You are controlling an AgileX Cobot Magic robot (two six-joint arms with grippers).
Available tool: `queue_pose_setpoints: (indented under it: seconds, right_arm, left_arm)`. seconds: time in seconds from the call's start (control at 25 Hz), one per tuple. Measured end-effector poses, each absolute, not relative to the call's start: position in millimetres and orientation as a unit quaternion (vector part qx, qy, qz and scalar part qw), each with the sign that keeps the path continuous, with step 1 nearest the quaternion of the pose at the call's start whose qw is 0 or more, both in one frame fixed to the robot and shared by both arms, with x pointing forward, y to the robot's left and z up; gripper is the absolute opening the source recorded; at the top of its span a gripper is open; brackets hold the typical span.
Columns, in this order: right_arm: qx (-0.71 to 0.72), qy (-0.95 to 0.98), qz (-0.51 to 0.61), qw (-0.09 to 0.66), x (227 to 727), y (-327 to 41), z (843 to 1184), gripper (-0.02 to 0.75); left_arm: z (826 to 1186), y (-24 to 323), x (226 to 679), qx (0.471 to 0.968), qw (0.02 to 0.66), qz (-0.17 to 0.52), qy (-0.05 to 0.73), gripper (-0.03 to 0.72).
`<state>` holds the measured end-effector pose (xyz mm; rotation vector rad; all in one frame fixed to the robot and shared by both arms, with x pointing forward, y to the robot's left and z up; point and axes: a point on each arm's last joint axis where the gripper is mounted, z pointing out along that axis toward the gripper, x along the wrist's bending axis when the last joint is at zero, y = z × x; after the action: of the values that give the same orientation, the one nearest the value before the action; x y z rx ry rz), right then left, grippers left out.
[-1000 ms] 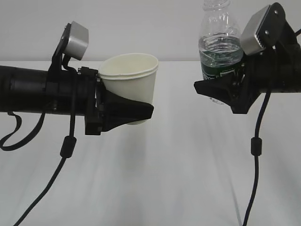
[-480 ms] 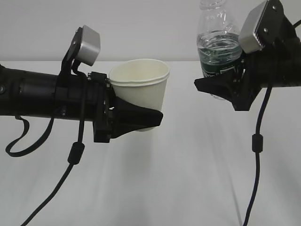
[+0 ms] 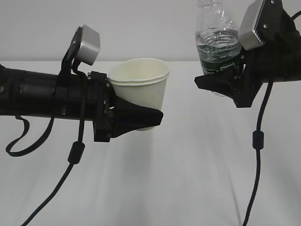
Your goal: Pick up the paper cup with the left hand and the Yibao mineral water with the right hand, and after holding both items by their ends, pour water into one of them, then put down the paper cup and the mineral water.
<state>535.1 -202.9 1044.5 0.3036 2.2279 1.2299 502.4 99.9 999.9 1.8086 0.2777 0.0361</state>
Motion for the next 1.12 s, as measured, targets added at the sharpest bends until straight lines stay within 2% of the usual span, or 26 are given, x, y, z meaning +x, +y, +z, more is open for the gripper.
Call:
queue_pose_setpoints:
  seconds: [0.36,1.12]
  right_arm:
    - [0.096,0.84,0.454,0.279,530,-184,1043,0.496]
    - [0.05,0.849,0.423,0.312,537,-184,1056,0.496]
  left_arm:
    - [1000,100,502,0.782,0.611,0.014,0.119,0.448]
    - [1002,99,500,0.778,0.618,0.006,0.113,0.448]
